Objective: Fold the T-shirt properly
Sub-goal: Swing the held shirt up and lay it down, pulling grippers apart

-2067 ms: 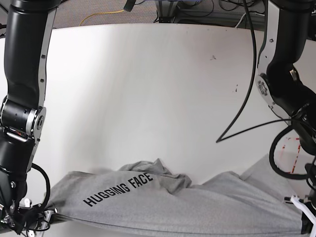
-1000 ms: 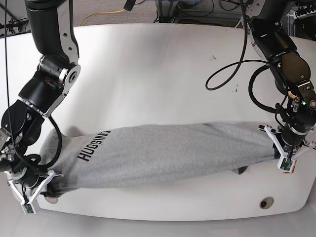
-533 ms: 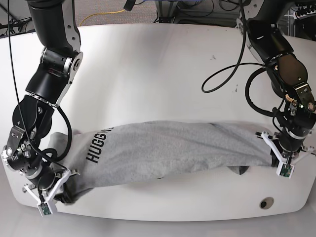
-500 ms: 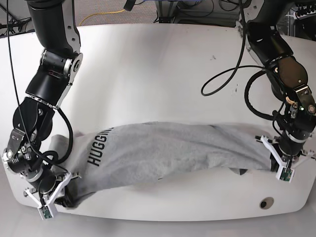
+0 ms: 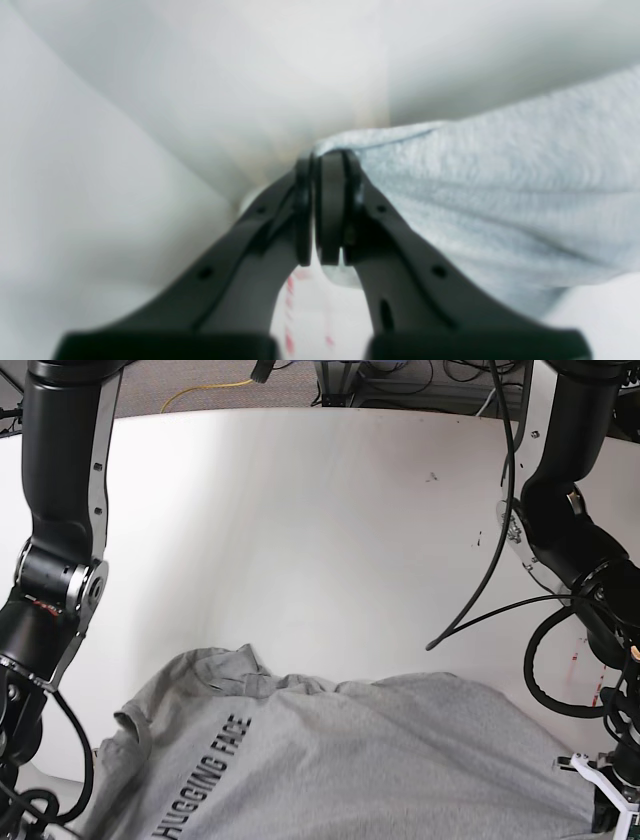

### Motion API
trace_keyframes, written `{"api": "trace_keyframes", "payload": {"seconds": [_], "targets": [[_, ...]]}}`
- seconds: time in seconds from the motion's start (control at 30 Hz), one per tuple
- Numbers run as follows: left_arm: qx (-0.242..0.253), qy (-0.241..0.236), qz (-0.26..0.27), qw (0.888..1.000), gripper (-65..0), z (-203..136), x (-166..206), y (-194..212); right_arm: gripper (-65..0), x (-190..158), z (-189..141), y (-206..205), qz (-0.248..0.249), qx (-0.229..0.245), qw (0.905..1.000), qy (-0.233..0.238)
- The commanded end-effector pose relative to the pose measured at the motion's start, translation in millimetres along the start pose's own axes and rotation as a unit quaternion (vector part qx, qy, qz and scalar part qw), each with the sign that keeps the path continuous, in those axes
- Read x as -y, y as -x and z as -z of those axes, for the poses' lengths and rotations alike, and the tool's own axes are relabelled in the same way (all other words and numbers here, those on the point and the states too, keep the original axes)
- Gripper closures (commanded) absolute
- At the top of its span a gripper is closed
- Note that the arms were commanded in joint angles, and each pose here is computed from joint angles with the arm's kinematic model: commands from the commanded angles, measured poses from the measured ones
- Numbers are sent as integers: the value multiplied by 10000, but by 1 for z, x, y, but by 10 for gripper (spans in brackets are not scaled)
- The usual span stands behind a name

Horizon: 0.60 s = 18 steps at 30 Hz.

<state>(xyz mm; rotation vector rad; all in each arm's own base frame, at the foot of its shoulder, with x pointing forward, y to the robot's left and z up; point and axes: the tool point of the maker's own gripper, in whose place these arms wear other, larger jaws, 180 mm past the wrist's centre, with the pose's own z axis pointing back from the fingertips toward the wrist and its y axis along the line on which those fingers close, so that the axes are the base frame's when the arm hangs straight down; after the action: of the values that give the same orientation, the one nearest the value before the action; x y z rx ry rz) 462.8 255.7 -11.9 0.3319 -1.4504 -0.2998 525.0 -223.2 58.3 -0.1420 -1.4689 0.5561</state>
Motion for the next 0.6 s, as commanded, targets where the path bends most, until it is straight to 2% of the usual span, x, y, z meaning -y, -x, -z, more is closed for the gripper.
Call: {"api": "trace_keyframes", "payload": {"seconds": [0.0,0.17,0.27,0.33,0.47,0.57], "targets": [[401,-324,52,9987,0,-10,-24,-32,0,20,-14,-51,-246,478,9983,234],[1077,-920,63,9899,0,-37,-70,-92,0,18,-15,-52,-402,259,9985,247],[1119,-1101,113,9875,0,-46,-87,-102,0,19,-25,-49,-537,-12,9978,381],[1014,-1147,135,9881,0,-47,-91,-98,0,18,-32,-55,-652,-24,9968,462],[547,-899,152,9943,0,-33,-69,-61,0,23,-53,-71,-747,233,9942,735],[206,-837,280,9959,0,-36,-54,-27,0,9,-53,-35,-725,-34,9948,713]]}}
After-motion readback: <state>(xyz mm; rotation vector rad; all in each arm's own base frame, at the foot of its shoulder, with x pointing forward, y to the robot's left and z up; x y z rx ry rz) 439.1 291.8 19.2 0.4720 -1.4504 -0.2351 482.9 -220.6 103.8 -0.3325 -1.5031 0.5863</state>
